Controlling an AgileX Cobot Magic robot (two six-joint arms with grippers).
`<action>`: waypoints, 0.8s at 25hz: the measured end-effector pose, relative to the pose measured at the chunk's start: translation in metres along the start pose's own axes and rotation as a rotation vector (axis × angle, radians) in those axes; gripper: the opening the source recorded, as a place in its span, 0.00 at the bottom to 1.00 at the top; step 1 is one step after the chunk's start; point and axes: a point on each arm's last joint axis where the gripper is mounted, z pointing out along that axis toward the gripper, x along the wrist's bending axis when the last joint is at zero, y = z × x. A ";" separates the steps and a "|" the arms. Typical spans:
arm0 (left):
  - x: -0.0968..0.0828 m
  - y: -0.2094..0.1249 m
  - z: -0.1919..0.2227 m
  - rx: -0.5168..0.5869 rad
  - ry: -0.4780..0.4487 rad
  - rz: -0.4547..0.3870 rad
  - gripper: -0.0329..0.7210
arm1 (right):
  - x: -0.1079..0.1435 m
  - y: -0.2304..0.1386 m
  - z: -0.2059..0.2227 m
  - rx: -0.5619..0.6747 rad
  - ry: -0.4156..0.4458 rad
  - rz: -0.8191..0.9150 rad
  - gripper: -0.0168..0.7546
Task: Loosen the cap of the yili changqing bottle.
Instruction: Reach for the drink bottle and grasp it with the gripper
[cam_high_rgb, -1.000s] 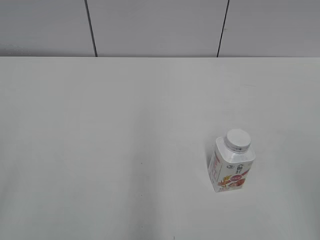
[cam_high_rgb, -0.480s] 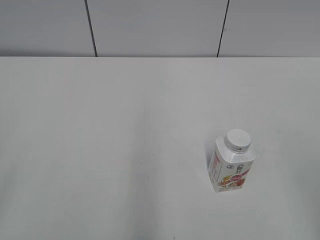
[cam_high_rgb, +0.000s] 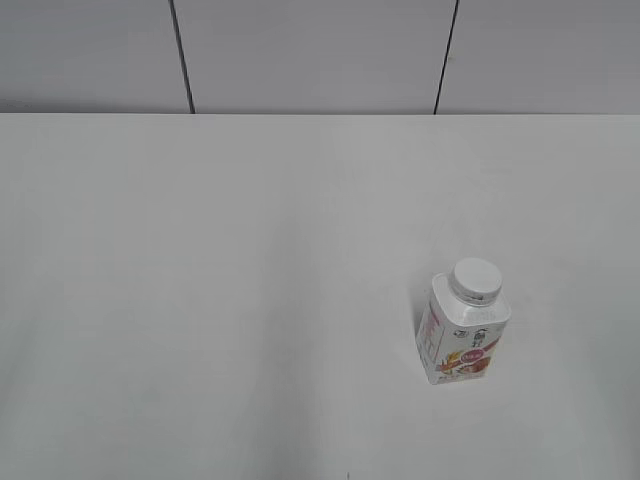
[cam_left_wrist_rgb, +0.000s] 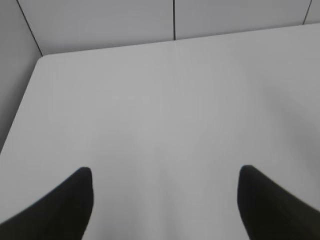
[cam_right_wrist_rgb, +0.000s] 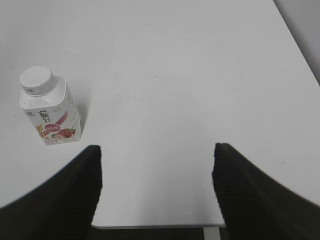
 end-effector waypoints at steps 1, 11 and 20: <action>0.000 0.002 0.000 -0.021 0.001 0.000 0.77 | 0.000 0.000 0.000 0.000 0.000 0.000 0.73; 0.000 0.052 0.026 -0.287 0.000 0.007 0.77 | 0.000 0.000 0.000 0.000 0.000 0.000 0.73; -0.005 0.067 0.076 -0.356 -0.023 0.014 0.77 | 0.000 0.000 0.000 0.000 0.000 0.000 0.73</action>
